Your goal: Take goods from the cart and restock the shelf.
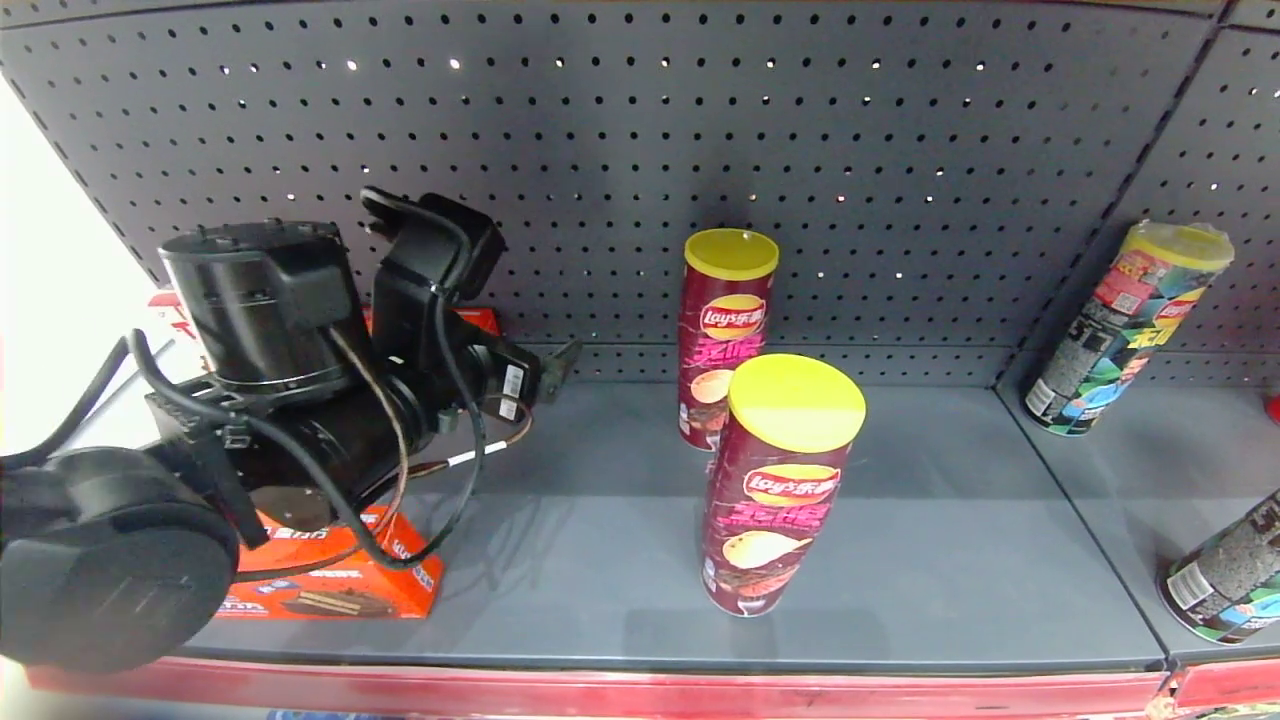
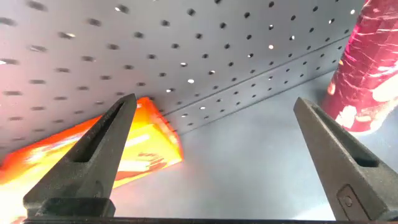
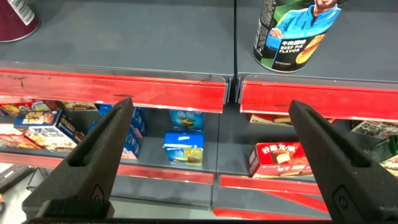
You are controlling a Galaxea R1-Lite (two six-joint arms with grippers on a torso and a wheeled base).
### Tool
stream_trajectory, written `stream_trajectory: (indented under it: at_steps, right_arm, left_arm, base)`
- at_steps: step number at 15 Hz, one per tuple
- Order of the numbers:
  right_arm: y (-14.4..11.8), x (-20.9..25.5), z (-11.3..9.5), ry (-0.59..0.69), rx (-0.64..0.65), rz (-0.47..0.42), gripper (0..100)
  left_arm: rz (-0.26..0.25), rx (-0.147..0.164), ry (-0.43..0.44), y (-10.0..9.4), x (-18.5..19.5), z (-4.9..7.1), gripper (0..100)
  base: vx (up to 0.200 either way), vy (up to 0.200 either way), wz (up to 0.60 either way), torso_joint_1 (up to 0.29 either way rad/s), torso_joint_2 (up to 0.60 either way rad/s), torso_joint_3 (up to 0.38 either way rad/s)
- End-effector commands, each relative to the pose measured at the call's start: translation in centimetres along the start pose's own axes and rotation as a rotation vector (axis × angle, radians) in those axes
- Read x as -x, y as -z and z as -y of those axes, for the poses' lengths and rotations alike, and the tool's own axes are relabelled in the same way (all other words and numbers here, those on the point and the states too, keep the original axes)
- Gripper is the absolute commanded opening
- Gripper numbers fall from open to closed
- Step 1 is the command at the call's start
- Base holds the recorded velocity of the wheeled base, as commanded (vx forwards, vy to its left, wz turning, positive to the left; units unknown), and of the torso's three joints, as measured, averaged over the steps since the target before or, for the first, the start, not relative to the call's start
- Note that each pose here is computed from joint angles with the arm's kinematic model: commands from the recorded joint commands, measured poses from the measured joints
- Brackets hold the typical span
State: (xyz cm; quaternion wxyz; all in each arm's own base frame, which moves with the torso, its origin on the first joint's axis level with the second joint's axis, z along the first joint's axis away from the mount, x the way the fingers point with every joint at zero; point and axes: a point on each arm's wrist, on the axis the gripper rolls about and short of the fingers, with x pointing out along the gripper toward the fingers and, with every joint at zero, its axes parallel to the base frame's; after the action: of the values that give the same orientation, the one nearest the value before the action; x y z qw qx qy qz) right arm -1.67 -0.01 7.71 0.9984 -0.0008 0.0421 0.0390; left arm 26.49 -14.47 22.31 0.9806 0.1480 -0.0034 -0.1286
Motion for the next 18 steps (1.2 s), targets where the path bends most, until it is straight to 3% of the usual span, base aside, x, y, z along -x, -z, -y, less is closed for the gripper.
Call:
stream_trajectory:
  at_steps: [1, 5, 6, 7, 8, 12, 16, 18]
  right_arm:
    - [0.0, 0.0, 0.0, -0.002, 0.001, -0.002, 100]
    - [-0.6, 0.1, 0.0, -0.012, -0.009, 0.015, 100]
    - [-5.3, 0.7, 0.0, -0.034, -0.109, 0.081, 100]
    - [-5.3, 0.7, 0.0, -0.034, -0.109, 0.081, 100]
    - [-7.6, -0.2, -0.1, -0.118, -0.144, -0.023, 100]
    - [-10.9, -2.9, -0.8, -0.395, -0.065, -0.132, 100]
    - [-10.6, -6.4, -2.3, -0.581, -0.004, -0.326, 100]
    - [-10.8, -8.2, -3.3, -0.612, 0.015, -0.354, 100]
  left_arm:
    - [0.060, 0.002, -0.018, -1.6, 2.3, -1.1, 100]
    - [0.042, -0.003, -0.014, -1.0, 2.5, -1.1, 100]
    - [0.044, -0.003, -0.015, -1.1, 2.6, -1.1, 100]
    - [0.044, -0.003, -0.015, -1.1, 2.6, -1.1, 100]
    - [0.033, -0.005, -0.013, -0.7, 2.6, -1.1, 100]
    - [0.027, -0.007, -0.018, -0.5, 3.3, -1.4, 100]
    - [0.022, -0.007, -0.016, -0.2, 4.1, -1.5, 100]
    - [0.031, -0.002, -0.021, -0.4, 4.4, -1.7, 100]
  base:
    - [0.000, 0.000, 0.00, 0.000, 0.00, 0.000]
    - [0.000, 0.000, 0.00, 0.000, 0.00, 0.000]
    - [0.000, 0.000, 0.00, 0.000, 0.00, 0.000]
    - [0.000, 0.000, 0.00, 0.000, 0.00, 0.000]
    - [0.000, 0.000, 0.00, 0.000, 0.00, 0.000]
    - [0.000, 0.000, 0.00, 0.000, 0.00, 0.000]
    - [0.000, 0.000, 0.00, 0.000, 0.00, 0.000]
    - [0.000, 0.000, 0.00, 0.000, 0.00, 0.000]
